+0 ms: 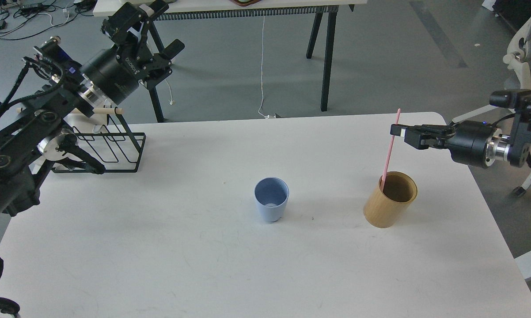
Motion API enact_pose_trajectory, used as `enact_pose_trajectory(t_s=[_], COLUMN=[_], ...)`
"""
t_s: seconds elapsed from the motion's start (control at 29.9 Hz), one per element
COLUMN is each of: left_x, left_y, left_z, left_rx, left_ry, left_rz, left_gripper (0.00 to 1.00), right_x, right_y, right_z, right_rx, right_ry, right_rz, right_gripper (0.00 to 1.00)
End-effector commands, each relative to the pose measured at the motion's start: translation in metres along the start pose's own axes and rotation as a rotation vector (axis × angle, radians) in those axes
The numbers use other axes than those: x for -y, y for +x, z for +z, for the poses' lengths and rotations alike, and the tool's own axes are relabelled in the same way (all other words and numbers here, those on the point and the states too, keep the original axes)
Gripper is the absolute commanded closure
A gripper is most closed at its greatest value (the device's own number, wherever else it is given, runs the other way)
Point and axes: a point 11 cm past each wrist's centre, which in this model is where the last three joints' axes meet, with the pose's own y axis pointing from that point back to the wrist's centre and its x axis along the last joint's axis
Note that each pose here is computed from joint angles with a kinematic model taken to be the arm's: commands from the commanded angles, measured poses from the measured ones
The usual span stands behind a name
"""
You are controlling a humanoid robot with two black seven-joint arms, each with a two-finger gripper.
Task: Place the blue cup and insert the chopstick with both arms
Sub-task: 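Pull the pink stick up out of the tan cup, then carry the pink stick over the blue cup and lower it in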
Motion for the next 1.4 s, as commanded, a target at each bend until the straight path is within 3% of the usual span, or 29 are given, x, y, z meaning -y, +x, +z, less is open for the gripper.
enact_pose_trajectory(t_s=[0.0, 0.47, 0.84, 1.14, 1.37], left_x=[0.0, 0.001, -0.014, -0.046, -0.062], left_y=[0.0, -0.003, 0.012, 0.027, 0.026], left_z=[0.0, -0.005, -0.02, -0.049, -0.066], left_rx=[0.0, -0.007, -0.012, -0.024, -0.045], left_ry=[0.002, 0.009, 0.054, 0.142, 0.184], left_rz=[0.0, -0.004, 0.054, 0.126, 0.148], left_gripper=[0.01, 0.01, 0.01, 0.01, 0.01], right_x=[-0.007, -0.033, -0.034, 0.054, 0.096], right_y=[0.006, 0.045, 0.098, 0.101, 0.085], right_z=[-0.003, -0.015, -0.063, -0.132, -0.148], right_rx=[-0.014, -0.073, -0.086, -0.137, -0.137], right_ry=[0.002, 0.011, 0.144, 0.347, 0.373], right_rz=[0.005, 0.084, 0.154, 0.08, 0.019], right_gripper=[0.96, 0.99, 1.0, 1.0, 1.0])
